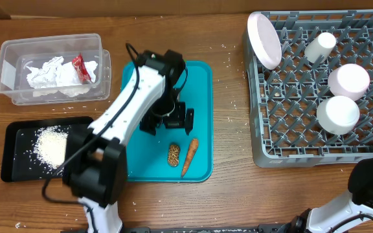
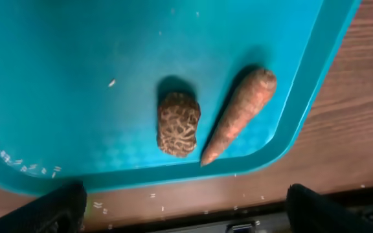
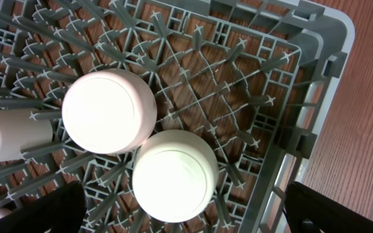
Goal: Sort waste into correct bins and load items into the dishwasher
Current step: 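Reach left gripper to the brown walnut on teal tray and grasp it, then carry the walnut left and drop it onto the rice on black tray, then move left gripper back to the carrot on teal tray and grasp it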
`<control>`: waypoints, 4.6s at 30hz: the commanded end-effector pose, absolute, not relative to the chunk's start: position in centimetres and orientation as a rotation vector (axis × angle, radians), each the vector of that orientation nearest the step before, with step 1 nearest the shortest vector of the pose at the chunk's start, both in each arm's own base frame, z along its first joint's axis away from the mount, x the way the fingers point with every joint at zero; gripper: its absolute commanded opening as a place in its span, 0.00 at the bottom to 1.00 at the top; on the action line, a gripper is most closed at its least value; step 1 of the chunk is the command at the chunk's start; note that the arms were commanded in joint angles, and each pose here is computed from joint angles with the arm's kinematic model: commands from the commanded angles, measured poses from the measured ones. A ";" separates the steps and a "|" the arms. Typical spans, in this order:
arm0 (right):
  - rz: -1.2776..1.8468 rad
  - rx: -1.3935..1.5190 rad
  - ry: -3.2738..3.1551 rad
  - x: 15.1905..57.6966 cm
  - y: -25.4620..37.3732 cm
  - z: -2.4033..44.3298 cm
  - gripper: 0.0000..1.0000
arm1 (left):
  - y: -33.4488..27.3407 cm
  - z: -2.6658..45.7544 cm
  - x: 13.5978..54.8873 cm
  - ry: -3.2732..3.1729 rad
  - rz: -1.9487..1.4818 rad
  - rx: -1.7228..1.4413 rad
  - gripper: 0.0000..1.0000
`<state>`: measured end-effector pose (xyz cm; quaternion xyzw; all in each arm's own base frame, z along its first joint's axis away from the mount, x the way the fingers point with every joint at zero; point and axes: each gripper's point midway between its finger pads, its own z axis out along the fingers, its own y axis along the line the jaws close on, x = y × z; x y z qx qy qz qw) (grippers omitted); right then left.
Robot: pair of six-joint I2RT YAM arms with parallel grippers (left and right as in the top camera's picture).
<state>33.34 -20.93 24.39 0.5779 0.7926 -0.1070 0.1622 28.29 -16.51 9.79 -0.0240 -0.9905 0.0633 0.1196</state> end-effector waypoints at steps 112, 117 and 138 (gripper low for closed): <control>-0.307 1.640 2.241 33.3 -21.0 25.0 1.00 | 4.1 11.3 33.5 -2.940 0.657 1.036 0.67; -0.307 1.640 2.241 33.3 -21.0 25.0 1.00 | -6.3 11.5 33.4 -3.013 0.684 0.533 0.76; -0.307 1.640 2.241 33.3 -21.0 25.0 1.00 | -21.8 1.2 26.4 -2.976 -0.002 -0.519 0.92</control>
